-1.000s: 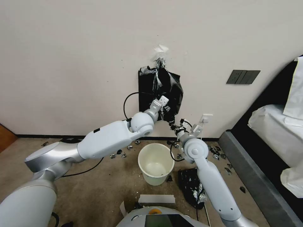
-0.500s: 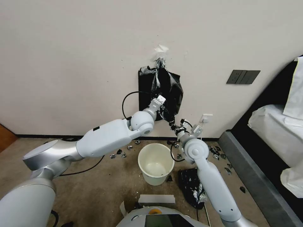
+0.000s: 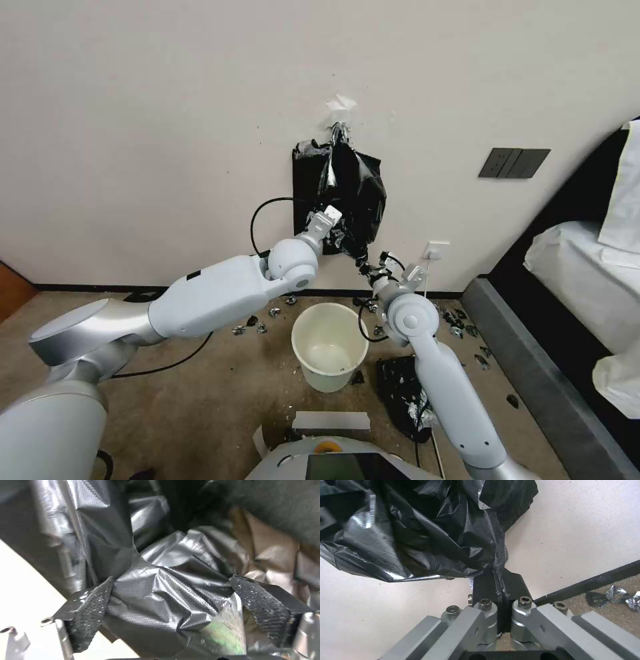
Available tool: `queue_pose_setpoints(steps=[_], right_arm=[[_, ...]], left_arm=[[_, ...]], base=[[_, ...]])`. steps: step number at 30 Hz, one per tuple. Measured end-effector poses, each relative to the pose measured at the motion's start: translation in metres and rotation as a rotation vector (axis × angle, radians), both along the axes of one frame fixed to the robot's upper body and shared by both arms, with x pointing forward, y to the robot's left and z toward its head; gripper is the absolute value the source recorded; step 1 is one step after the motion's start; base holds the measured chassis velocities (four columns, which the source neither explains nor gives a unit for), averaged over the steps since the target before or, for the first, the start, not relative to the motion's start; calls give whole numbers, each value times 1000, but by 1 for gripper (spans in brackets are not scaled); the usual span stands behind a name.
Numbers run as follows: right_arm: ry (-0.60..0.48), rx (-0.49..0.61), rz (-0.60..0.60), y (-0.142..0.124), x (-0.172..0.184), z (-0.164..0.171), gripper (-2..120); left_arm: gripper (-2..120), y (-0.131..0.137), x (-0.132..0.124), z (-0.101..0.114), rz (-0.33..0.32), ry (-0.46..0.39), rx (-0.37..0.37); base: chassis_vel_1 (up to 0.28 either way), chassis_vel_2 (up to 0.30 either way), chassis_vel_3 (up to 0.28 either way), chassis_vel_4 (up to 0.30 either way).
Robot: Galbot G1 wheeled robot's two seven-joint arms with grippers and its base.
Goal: Place a trash bag onto the trash bin.
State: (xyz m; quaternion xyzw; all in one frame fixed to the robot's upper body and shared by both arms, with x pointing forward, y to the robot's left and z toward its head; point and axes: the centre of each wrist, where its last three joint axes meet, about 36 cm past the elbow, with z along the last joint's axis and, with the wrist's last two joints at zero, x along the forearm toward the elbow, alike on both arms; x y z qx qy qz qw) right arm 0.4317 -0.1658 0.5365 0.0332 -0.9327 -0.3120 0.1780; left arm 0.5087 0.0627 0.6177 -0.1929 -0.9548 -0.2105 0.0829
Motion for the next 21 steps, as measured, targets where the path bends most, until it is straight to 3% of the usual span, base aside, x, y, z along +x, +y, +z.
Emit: queue_pose_setpoints(steps=[14, 21], right_arm=[[1, -8, -13, -5, -3, -3, 0], [-2, -4, -14, -4, -3, -2, 0]], left_arm=[[96, 7, -38, 19, -90, -50, -13], [96, 3, -41, 22, -125, -55, -40]], base=[[0, 0, 0, 0], [0, 0, 0, 0]])
